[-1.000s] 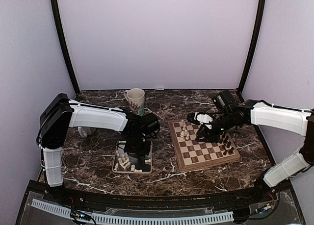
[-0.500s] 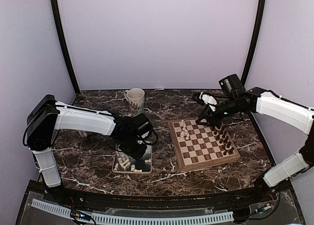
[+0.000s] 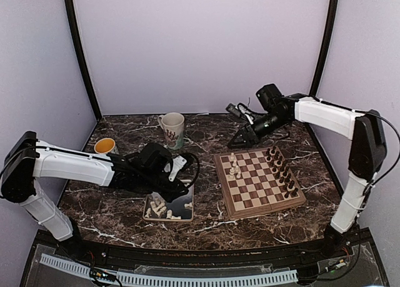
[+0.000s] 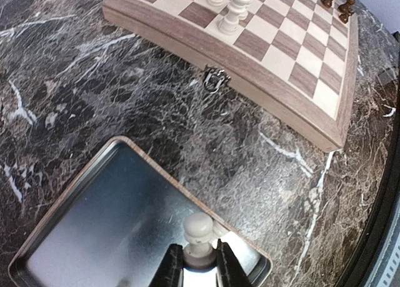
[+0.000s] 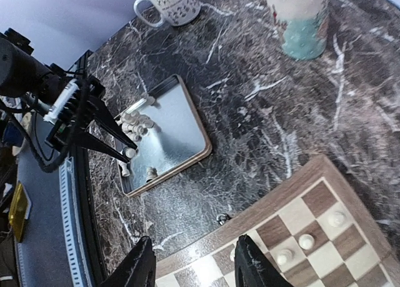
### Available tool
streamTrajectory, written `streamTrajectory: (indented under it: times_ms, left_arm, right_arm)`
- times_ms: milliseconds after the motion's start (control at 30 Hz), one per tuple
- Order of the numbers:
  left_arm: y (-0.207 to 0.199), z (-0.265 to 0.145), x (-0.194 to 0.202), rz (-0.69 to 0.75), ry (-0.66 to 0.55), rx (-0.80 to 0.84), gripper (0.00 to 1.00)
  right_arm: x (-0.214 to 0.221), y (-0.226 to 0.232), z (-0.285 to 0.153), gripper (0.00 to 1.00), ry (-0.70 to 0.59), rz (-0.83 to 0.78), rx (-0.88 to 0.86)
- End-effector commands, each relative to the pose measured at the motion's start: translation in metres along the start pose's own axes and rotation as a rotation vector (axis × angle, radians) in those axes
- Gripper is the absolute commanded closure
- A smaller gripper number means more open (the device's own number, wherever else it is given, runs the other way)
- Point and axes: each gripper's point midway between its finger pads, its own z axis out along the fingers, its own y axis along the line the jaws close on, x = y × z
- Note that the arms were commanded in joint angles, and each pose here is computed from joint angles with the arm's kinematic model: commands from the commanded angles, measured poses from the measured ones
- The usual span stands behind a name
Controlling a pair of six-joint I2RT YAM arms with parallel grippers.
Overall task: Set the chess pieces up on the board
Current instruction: Pick up the pawn from the storage box, then pass from the left arm to the right
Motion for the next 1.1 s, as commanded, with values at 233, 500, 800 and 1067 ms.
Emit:
streamTrajectory:
  times_ms: [233, 500, 800, 1067]
  left_arm:
    - [-0.03, -0.013, -0.033, 0.064, -0.165, 0.154, 0.85]
    - [-0.032, -0.016, -0.04, 0.057, -0.191, 0.161, 0.84]
    - [-0.032, -0.015, -0.041, 0.055, -0.198, 0.164, 0.84]
    - [-0.033, -0.012, -0.04, 0.049, -0.191, 0.17, 0.83]
  right_arm:
    - [0.019, 0.068, 0.081, 0.53, 0.183, 0.163, -0.4]
    - [0.021, 0.086, 0.112, 0.54, 0.238, 0.184, -0.494]
    - [0.034, 0.099, 0.128, 0.57, 0.281, 0.197, -0.541]
    - [0.037, 0.1, 0.136, 0.71, 0.291, 0.221, -0.567]
